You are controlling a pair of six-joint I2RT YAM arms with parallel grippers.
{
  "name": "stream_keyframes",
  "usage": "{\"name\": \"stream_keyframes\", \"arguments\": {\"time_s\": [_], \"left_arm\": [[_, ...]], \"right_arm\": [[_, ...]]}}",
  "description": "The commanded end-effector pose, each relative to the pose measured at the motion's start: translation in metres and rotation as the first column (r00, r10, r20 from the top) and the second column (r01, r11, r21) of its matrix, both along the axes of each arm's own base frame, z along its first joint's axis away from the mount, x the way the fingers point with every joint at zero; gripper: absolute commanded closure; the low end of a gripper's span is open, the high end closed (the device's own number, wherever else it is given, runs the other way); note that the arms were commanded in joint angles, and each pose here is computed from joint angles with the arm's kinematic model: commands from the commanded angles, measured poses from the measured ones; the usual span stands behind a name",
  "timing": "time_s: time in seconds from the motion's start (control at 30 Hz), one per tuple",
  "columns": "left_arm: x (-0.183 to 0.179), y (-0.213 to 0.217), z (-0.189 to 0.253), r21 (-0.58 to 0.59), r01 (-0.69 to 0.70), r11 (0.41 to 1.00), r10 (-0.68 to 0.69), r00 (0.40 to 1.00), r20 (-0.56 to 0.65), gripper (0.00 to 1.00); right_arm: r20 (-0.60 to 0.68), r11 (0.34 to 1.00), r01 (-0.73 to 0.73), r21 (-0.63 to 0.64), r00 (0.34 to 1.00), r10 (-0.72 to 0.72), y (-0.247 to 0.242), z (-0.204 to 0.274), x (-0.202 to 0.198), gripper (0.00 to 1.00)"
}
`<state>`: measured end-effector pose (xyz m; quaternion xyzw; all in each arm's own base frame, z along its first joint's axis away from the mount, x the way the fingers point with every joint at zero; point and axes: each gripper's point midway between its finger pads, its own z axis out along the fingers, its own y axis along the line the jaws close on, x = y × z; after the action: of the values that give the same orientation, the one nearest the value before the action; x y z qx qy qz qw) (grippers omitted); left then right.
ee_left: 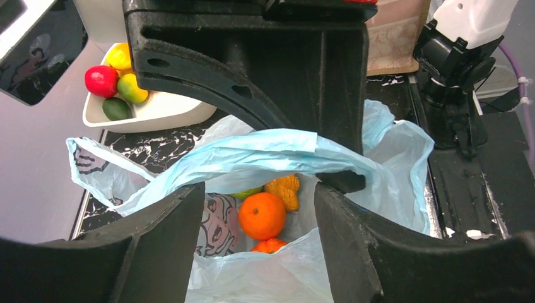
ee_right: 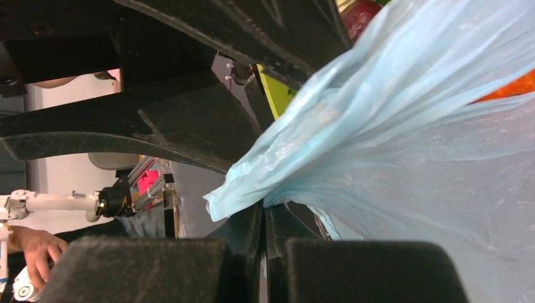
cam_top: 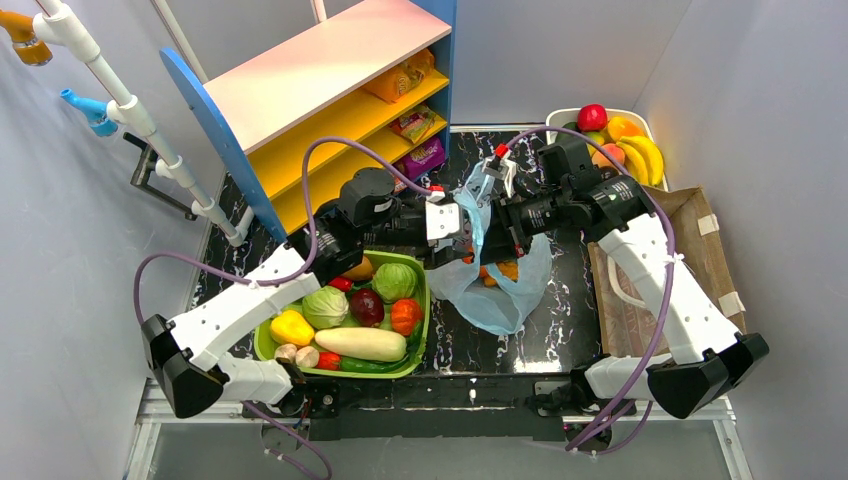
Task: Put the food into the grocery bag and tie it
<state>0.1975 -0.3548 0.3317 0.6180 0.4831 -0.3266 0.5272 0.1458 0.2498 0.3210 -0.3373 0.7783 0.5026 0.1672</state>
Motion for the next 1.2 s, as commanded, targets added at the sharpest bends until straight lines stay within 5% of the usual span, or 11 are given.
{"name": "stream_keyframes", "arguments": {"time_s": [0.0,0.67,0.9,1.07,1.17], "left_arm": [[0.0,-0.008,0.01,-0.032,0.041,0.999,-0.039,0.998,0.057,0.37],[-0.012,-0.027,0.035,-0.227,0.08,0.971,-0.085,0.996,-0.015,0.35],[-0.018,-0.028,0.037,-0.245,0.093,0.965,-0.109,0.993,-0.052,0.47],[-0.023,-0.031,0.042,-0.277,0.108,0.955,-0.14,0.985,-0.097,0.31],[-0.025,-0.032,0.044,-0.289,0.118,0.95,-0.154,0.983,-0.105,0.31]], "right_arm": [[0.01,0.996,-0.043,0.074,0.999,0.042,0.002,0.022,-0.009,0.99],[-0.05,0.982,-0.097,0.164,0.993,0.106,0.01,0.033,-0.013,0.99],[-0.051,0.979,-0.096,0.18,0.993,0.107,0.009,0.033,-0.01,0.99],[-0.052,0.976,-0.087,0.201,0.994,0.099,0.009,0.034,-0.005,0.99],[-0.06,0.973,-0.082,0.215,0.993,0.097,0.009,0.036,-0.001,0.99]]}}
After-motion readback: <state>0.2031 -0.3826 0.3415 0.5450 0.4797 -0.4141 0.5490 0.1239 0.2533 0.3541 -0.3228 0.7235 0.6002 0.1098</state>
